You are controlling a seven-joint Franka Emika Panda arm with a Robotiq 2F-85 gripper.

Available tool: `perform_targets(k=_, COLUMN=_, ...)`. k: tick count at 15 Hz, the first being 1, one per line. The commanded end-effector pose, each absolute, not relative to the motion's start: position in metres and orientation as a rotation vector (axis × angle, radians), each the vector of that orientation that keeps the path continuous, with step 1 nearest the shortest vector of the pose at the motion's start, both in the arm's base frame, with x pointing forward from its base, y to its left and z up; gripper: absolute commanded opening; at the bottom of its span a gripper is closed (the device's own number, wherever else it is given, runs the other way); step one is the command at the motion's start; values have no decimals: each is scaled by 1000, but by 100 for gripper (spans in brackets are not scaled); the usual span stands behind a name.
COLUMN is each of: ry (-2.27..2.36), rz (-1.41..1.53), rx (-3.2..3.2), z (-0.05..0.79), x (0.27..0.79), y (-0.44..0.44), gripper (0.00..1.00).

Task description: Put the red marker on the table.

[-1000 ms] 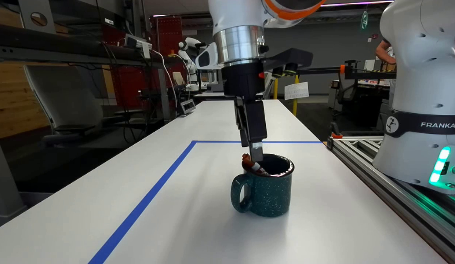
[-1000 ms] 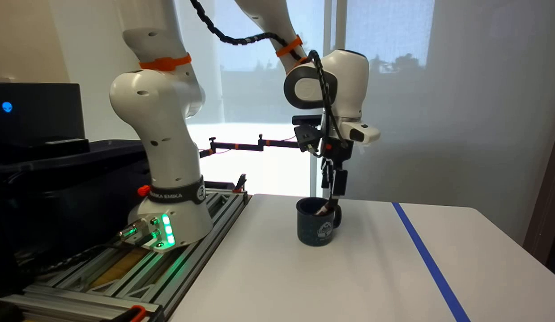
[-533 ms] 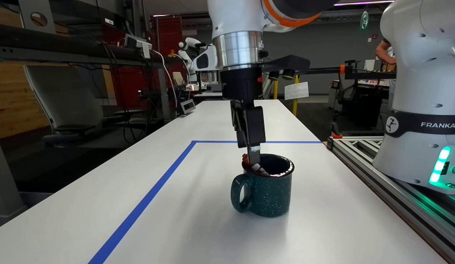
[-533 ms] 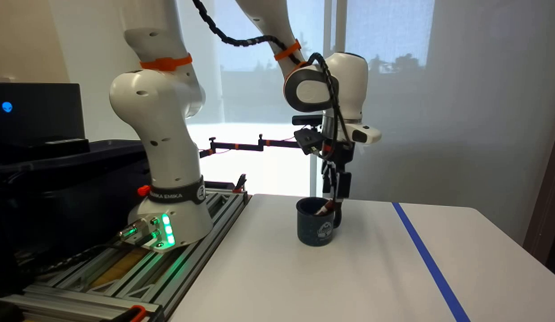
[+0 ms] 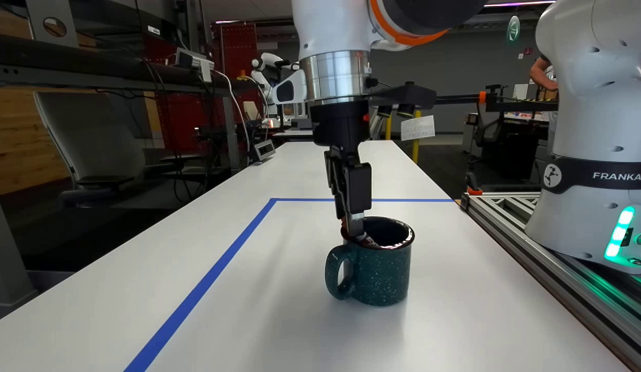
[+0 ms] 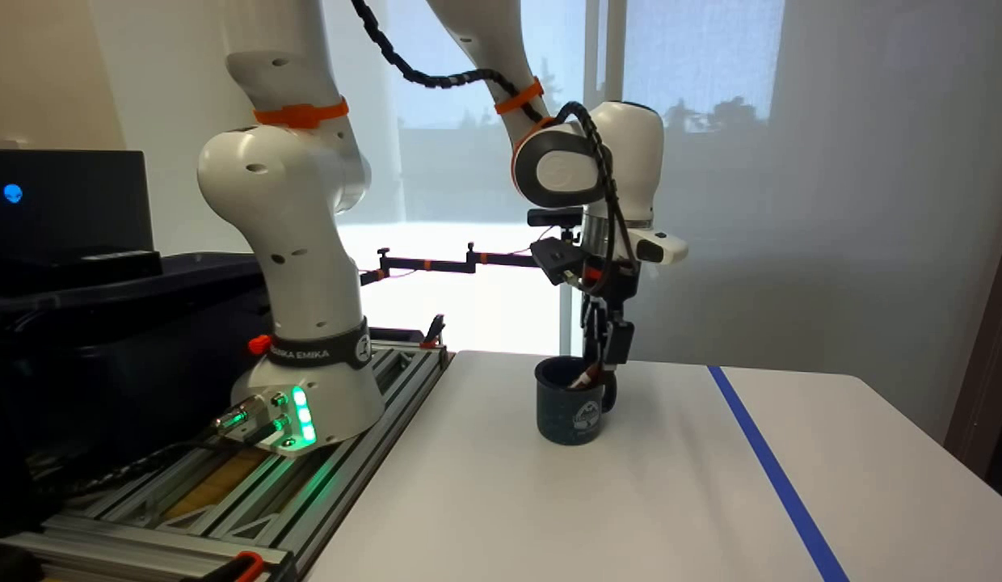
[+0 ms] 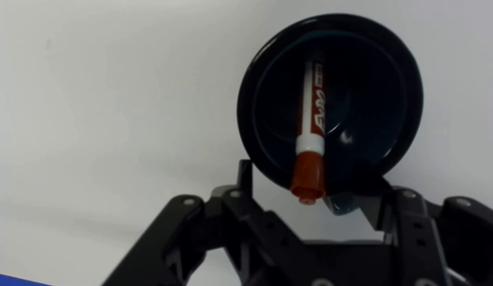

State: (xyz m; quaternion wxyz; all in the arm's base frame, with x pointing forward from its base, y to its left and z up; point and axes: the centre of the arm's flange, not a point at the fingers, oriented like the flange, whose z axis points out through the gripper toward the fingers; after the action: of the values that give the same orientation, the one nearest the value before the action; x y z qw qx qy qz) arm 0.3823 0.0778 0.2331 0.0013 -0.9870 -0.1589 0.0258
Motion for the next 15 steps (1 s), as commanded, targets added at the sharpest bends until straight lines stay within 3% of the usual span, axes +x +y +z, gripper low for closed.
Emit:
perform_targets(k=1, ry=-497, rz=46, rx=-3110, z=231, x=330, y=68, gripper=69)
perform_targets(k=4, ry=-498, rz=36, rx=-3114, z=232, x=331, y=69, gripper=69)
perform_targets(k=7, ry=-494, rz=32, rx=-3130, z=235, x=331, y=71, gripper=62)
perform_targets(k=15, ry=-485, rz=19, rx=-3167, z=243, x=332, y=77, gripper=62)
